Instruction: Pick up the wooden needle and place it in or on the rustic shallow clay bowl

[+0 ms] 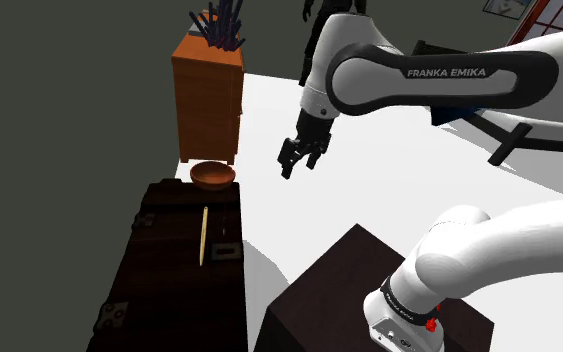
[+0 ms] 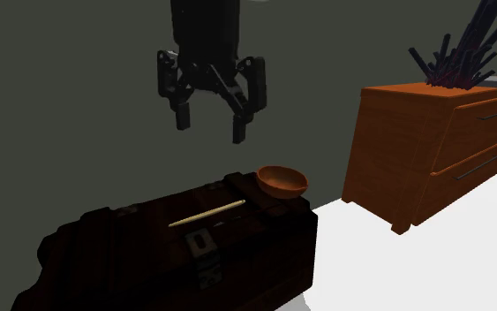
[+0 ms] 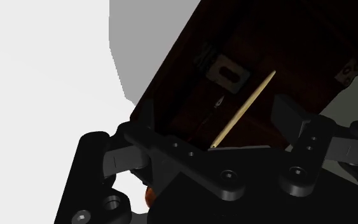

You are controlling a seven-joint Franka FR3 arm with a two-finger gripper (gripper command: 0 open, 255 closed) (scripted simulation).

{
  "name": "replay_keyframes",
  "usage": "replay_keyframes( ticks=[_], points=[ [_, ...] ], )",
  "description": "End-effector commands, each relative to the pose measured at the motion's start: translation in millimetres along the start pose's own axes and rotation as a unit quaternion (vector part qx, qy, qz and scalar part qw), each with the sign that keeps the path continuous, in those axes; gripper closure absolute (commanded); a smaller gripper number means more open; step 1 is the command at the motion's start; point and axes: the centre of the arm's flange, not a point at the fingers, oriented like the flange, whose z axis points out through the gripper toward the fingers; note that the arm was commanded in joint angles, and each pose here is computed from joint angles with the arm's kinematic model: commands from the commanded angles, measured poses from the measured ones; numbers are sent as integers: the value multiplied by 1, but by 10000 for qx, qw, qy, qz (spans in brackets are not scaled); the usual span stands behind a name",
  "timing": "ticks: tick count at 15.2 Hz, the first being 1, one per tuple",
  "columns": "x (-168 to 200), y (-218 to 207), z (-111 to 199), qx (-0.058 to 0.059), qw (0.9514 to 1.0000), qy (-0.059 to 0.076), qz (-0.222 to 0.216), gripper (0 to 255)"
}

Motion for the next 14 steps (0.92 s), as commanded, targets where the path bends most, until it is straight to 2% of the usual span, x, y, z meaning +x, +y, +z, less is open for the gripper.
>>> replay_keyframes(
  ticks=[1,7,14],
  points=[
    [9,-17,18,-46,9997,-19,220,0],
    [49,-61,76,-194,9963,-95,831,0],
    [100,-104,146,-366,9872,-183,1540,0]
  ],
)
